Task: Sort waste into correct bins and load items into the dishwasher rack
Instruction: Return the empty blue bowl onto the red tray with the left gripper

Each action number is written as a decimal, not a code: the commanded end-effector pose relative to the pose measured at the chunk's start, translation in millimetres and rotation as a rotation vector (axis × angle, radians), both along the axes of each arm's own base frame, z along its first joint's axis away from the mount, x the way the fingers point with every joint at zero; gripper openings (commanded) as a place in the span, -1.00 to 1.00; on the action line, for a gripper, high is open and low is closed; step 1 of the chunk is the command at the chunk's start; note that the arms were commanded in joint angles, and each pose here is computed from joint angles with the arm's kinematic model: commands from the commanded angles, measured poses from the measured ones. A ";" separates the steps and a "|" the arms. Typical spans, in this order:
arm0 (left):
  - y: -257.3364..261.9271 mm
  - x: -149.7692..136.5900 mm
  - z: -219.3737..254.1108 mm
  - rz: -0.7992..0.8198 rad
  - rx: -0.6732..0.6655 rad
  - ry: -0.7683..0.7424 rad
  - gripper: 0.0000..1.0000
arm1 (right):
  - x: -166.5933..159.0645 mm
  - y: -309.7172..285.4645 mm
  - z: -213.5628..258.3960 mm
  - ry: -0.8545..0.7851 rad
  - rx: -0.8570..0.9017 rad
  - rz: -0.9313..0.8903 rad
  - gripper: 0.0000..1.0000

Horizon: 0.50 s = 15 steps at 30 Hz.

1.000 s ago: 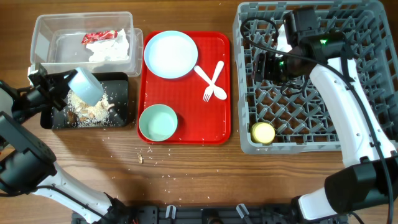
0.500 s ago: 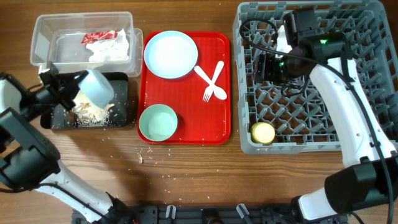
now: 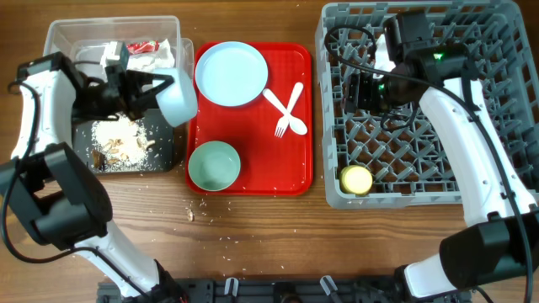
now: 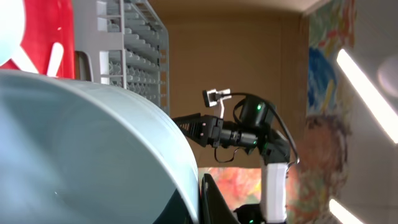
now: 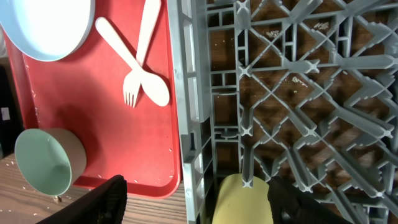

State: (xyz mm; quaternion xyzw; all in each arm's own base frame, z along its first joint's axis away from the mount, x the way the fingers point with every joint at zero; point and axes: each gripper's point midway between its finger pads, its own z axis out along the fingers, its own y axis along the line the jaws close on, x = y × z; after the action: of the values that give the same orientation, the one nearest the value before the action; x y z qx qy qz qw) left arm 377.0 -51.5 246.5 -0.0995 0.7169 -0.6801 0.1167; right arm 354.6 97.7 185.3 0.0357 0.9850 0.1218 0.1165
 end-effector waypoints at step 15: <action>-150.3 13.2 -142.8 -0.235 1.193 -0.017 -0.92 | 2.2 -0.1 11.6 -0.043 -0.007 0.018 0.49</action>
State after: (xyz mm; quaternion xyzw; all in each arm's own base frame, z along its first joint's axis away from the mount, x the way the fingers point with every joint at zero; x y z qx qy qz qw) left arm 379.3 -225.5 135.1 0.1033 0.9150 -0.3882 0.0367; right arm 354.8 97.2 185.2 0.0359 0.9851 0.1204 0.1171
